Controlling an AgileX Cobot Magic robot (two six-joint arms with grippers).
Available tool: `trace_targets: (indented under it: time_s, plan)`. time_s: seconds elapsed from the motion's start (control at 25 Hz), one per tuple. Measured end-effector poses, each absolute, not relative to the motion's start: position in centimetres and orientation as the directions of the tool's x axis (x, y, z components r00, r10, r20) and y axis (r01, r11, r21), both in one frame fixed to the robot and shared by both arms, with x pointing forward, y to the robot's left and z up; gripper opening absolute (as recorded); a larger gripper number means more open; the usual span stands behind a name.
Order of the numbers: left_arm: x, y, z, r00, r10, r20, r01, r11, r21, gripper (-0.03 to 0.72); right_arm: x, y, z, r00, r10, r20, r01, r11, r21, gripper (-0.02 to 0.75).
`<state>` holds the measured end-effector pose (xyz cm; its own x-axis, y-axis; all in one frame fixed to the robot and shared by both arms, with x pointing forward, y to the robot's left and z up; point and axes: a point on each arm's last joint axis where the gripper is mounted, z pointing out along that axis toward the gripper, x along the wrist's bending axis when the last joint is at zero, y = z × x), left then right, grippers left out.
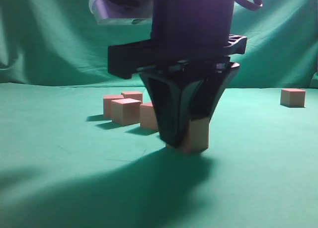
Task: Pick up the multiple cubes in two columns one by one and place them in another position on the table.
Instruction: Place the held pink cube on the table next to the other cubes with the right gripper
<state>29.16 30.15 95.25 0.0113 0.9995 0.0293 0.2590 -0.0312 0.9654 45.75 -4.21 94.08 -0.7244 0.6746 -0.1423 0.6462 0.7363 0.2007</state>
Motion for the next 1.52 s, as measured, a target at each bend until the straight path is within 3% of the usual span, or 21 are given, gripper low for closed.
trace_targets:
  time_s: [0.08, 0.16, 0.84, 1.12, 1.32, 1.52]
  plan:
    - [29.2, 30.1, 95.3, 0.011, 1.0, 0.029, 0.259, -0.031, 0.965, 0.0, 45.7, -4.2, 94.1, -0.724, 0.675, -0.142, 0.646, 0.736, 0.201, 0.319]
    - [29.2, 30.1, 95.3, 0.011, 1.0, 0.029, 0.259, -0.031, 0.965, 0.0, 45.7, -4.2, 94.1, -0.724, 0.675, -0.142, 0.646, 0.736, 0.201, 0.396]
    - [29.2, 30.1, 95.3, 0.011, 1.0, 0.029, 0.259, -0.031, 0.965, 0.0, 45.6, -4.4, 94.7, -0.72, 0.68, -0.138, 0.65, 0.731, 0.209, 0.381]
    - [29.2, 30.1, 95.3, 0.011, 1.0, 0.029, 0.259, -0.031, 0.965, 0.0, 45.2, -4.8, 96.1, -0.7, 0.702, -0.133, 0.671, 0.71, 0.214, 0.622]
    - [29.2, 30.1, 95.3, 0.011, 1.0, 0.029, 0.259, -0.031, 0.965, 0.0, 44.9, -5.3, 97.4, -0.693, 0.708, -0.135, 0.675, 0.703, 0.223, 0.609]
    - [29.2, 30.1, 95.3, 0.011, 1.0, 0.029, 0.259, -0.031, 0.965, 0.0, 44.7, -5.8, 102.0, -0.671, 0.728, -0.145, 0.682, 0.681, 0.267, 0.609]
